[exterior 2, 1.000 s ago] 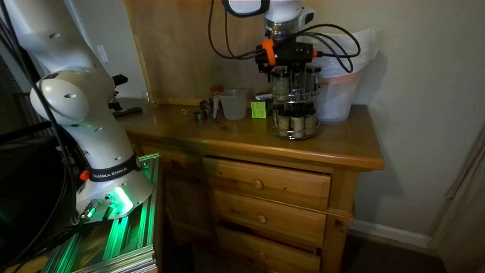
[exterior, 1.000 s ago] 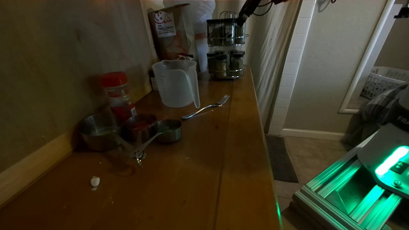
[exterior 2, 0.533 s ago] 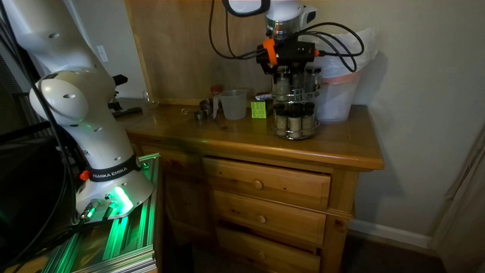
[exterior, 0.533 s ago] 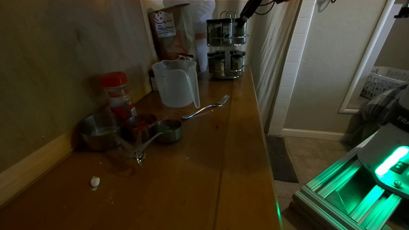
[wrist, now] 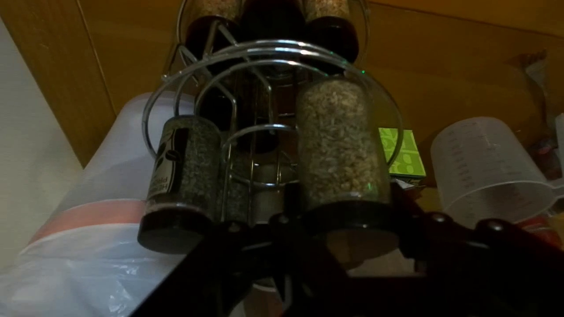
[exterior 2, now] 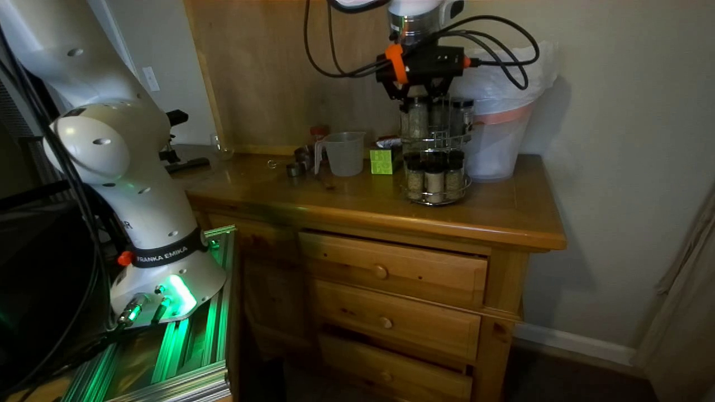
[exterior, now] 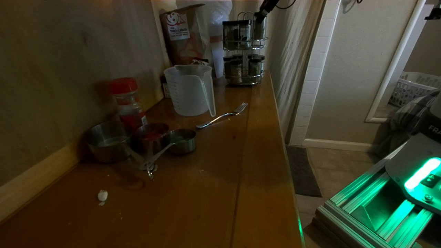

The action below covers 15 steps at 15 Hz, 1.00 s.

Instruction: Move one bottle from the spice rack to the counter

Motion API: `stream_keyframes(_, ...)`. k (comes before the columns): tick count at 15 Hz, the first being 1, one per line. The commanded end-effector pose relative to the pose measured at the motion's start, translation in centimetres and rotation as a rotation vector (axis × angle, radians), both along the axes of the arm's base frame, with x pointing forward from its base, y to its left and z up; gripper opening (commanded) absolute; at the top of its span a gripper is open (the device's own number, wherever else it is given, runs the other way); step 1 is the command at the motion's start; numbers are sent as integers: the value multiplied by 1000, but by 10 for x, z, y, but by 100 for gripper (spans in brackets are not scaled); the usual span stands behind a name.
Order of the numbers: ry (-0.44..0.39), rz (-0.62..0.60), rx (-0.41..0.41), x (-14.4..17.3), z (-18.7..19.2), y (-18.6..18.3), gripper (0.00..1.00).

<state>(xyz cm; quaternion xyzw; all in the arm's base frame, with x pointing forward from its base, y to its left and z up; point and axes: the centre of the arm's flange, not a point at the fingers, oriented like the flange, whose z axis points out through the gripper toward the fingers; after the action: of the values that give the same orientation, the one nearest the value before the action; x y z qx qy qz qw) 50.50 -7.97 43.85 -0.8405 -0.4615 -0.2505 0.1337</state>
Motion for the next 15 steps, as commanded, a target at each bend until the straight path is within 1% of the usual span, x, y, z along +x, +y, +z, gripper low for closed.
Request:
stream_keyframes(1,-56,-4,-14,-6,23,3,24)
stream_keyframes(2,-59,-6,-17,-7,28,4,24)
stream_keyframes(4,-34,5,-33,-11,38,7,24)
stream_keyframes(8,-18,50,-34,-32,56,16,24)
stream_keyframes(11,-8,118,9,-54,71,25,24)
stream_keyframes(15,32,250,72,-85,80,58,24)
